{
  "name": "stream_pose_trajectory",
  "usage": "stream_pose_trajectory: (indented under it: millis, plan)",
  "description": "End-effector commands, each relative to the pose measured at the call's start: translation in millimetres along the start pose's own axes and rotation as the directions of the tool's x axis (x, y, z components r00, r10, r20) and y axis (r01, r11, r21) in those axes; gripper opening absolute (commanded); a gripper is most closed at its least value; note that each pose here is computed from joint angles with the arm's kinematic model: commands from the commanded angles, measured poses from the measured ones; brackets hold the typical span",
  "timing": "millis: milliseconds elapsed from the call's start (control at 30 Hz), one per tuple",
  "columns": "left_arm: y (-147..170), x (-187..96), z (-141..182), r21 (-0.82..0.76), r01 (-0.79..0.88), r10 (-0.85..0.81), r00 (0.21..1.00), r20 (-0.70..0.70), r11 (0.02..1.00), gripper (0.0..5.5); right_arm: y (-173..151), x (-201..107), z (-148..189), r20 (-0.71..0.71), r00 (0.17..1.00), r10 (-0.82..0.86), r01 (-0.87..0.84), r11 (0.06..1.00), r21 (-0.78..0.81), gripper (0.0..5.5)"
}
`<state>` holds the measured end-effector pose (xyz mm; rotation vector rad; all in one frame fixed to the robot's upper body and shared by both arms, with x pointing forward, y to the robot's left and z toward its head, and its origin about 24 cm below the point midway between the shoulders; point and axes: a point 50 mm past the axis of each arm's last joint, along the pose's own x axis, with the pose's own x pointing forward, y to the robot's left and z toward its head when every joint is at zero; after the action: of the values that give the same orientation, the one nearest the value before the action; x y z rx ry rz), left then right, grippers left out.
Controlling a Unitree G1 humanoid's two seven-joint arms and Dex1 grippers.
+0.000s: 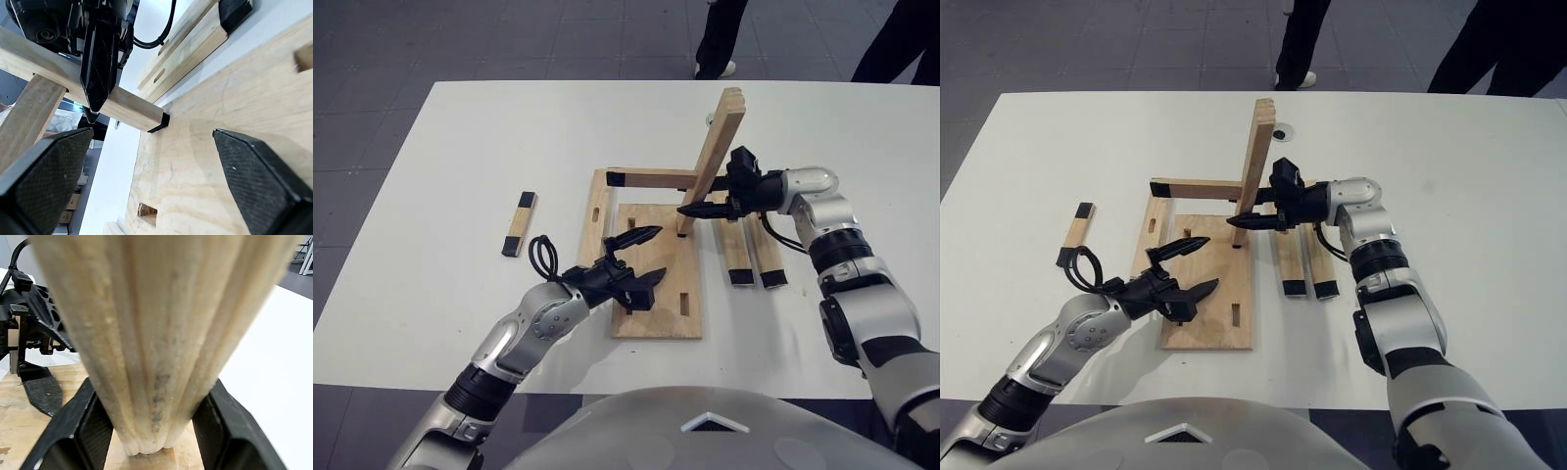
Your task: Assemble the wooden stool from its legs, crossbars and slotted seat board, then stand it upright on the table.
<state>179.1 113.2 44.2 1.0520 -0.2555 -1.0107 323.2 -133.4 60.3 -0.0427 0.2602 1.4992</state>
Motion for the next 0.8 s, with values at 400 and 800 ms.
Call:
stream_pose_trajectory:
  millis: [400, 800]
  plan:
    - [-63, -18, -5, -0.110, 0.348, -0.353, 0.935, -0.024, 0.931, 4.56, 34, -27, -95, -0.353, 0.933, 0.064, 0.105, 0.892, 0.439, 2.10]
    - [-91, -68, 5, -0.262, 0.590, -0.610, 0.792, 0.004, 0.764, 4.56, 52, -30, -94, -0.297, 0.945, 0.136, 0.025, 0.877, 0.479, 2.08]
